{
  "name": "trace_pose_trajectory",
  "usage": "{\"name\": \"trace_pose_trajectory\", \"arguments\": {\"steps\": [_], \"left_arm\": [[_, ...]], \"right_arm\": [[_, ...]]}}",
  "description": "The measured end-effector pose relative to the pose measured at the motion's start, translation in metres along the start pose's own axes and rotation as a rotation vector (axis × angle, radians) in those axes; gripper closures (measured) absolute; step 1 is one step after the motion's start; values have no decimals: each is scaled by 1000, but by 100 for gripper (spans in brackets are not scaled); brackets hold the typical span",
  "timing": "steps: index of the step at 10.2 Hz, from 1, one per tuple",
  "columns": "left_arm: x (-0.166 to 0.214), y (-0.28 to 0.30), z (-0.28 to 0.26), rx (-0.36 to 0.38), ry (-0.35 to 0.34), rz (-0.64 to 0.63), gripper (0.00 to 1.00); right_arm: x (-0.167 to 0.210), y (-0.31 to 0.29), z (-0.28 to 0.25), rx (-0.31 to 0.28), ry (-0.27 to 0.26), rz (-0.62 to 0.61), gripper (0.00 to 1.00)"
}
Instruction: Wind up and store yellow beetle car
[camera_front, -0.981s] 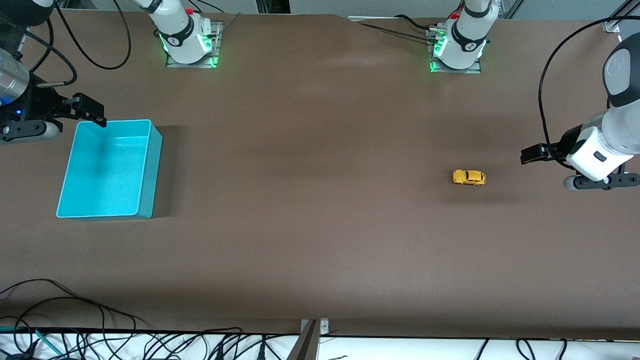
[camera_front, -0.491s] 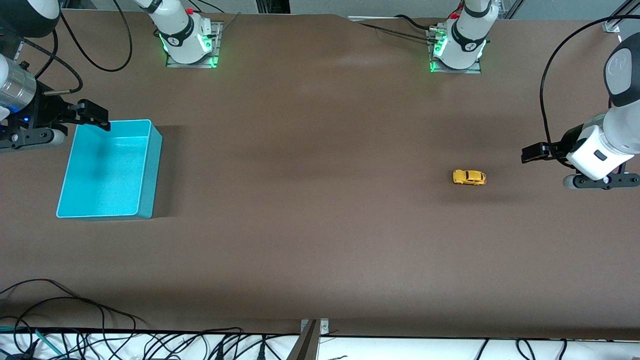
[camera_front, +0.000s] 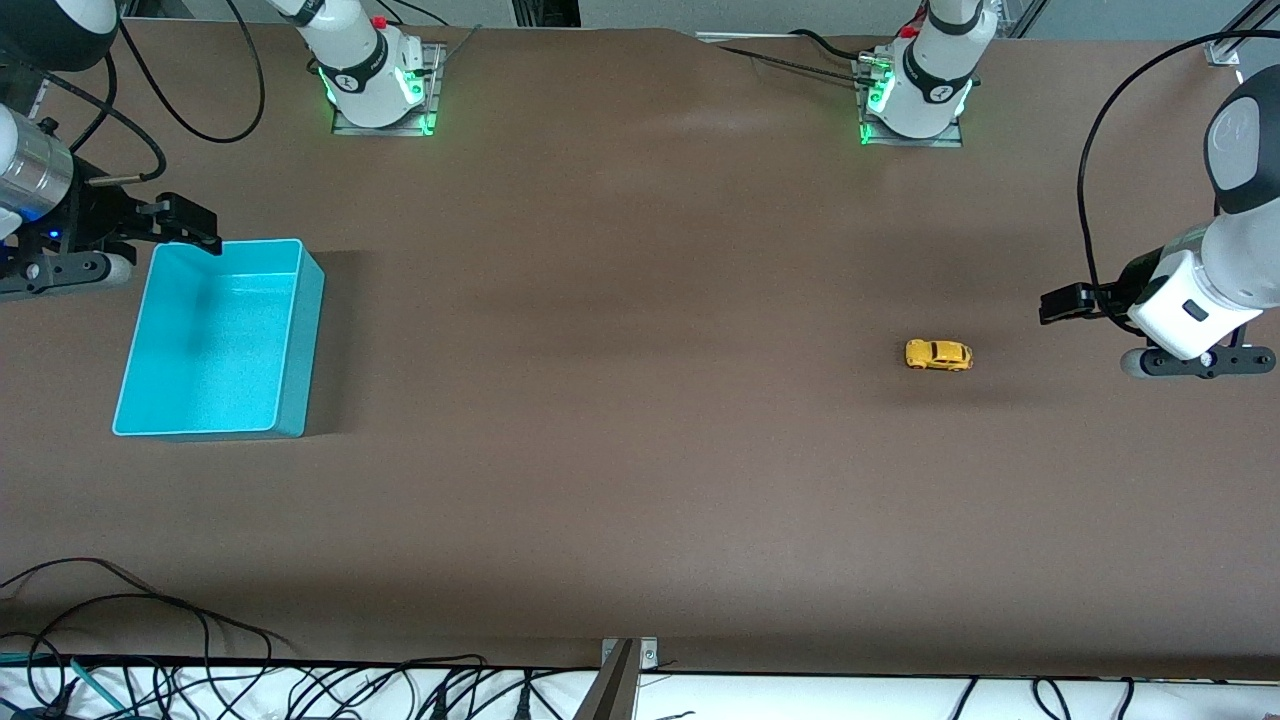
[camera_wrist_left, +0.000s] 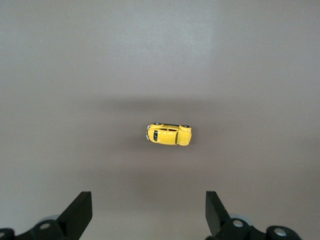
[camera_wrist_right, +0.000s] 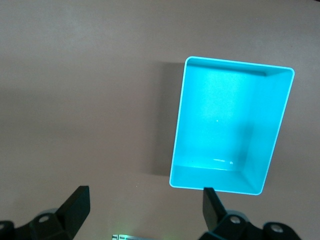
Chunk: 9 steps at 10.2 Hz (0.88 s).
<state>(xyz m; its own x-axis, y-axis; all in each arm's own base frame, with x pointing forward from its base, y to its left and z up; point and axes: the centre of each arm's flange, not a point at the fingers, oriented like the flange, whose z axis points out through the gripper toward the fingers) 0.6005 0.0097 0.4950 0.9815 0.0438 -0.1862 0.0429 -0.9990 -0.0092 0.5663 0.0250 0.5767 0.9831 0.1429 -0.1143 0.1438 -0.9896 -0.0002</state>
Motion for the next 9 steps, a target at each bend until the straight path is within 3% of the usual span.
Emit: {"name": "trace_pose_trajectory", "arguments": {"steps": [9], "left_arm": [[-1, 2, 2, 0, -12, 4, 0]], "right_arm": [[-1, 2, -1, 0, 2, 3, 0]]}}
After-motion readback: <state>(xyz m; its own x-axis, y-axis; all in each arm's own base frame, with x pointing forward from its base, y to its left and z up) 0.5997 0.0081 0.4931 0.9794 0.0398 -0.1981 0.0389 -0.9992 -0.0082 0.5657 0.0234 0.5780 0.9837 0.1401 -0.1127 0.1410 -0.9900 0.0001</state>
